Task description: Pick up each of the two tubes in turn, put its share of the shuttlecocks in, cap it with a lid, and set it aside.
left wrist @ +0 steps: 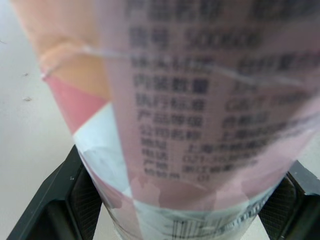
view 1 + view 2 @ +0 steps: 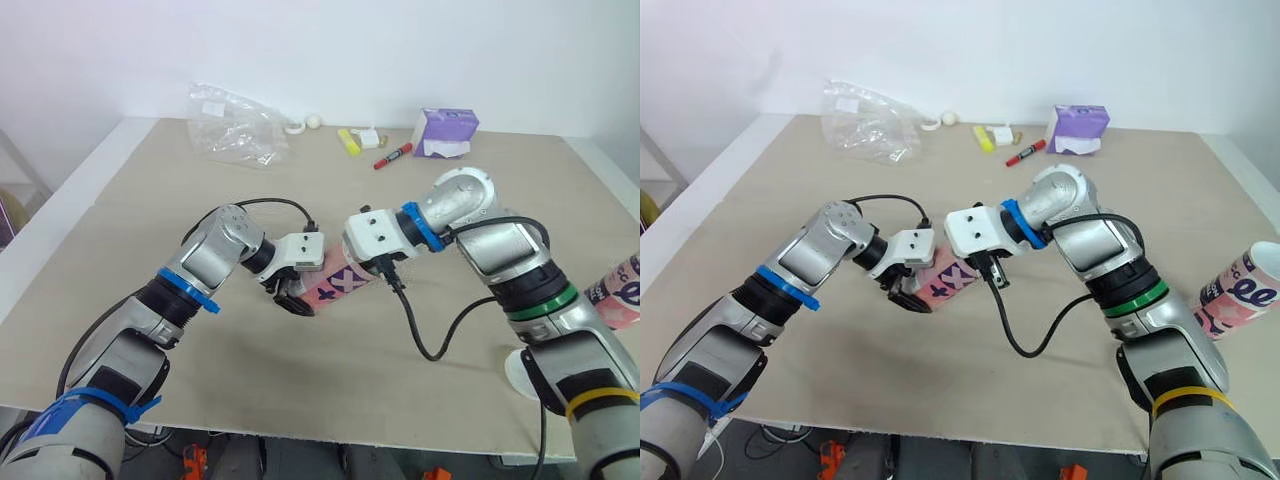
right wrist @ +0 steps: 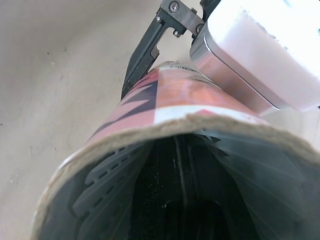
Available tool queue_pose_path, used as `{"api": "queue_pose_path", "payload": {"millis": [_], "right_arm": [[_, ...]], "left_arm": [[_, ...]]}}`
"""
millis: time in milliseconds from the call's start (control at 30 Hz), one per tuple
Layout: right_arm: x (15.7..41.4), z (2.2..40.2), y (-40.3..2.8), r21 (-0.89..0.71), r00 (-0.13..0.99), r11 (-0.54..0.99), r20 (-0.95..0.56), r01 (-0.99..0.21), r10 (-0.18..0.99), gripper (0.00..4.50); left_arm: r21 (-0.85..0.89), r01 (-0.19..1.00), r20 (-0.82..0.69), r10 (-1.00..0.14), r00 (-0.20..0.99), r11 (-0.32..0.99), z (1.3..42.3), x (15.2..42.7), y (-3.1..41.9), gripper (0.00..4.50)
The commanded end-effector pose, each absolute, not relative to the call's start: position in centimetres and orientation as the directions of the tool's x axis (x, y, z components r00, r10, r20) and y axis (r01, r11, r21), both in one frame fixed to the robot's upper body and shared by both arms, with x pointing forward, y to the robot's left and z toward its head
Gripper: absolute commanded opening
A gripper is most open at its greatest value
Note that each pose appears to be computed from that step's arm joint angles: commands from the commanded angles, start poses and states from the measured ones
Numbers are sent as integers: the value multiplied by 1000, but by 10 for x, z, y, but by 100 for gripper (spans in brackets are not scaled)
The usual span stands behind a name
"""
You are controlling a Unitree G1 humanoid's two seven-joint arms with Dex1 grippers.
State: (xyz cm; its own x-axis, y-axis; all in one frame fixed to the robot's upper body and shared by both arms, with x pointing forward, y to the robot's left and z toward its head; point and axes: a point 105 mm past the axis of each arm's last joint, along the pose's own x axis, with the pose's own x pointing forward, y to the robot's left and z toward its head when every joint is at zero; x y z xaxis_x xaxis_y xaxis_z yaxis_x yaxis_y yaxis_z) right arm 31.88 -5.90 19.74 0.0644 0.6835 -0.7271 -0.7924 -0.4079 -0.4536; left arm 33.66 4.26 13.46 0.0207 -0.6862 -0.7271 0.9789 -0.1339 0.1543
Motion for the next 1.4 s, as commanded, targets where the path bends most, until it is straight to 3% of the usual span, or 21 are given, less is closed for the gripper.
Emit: {"api": "queue_pose_path", "payload": {"millis": [33,300,733,1033,1300,1400], "right_arm": [[310,184,-38,-410,-16,-498,-759,-764,650,5],[309,181,-38,-420,-8,-518,-771,-745,637,5],[305,252,-62,-565,112,-374,-646,-735,755,5],[298,256,-98,-538,162,-269,-624,-799,765,5],[291,271,-134,-503,261,-12,-468,-864,844,5],[294,274,-155,-496,368,152,-372,-855,852,5]], "left_arm": [[196,971,-725,-687,50,-135,135,338,34,380],[193,973,-727,-684,58,-123,135,339,39,380],[161,983,-750,-658,62,-91,122,337,62,380],[167,983,-745,-662,80,-70,122,339,67,380],[197,980,-715,-689,117,-37,115,340,80,380],[241,970,-579,-799,163,23,122,343,75,380]]}}
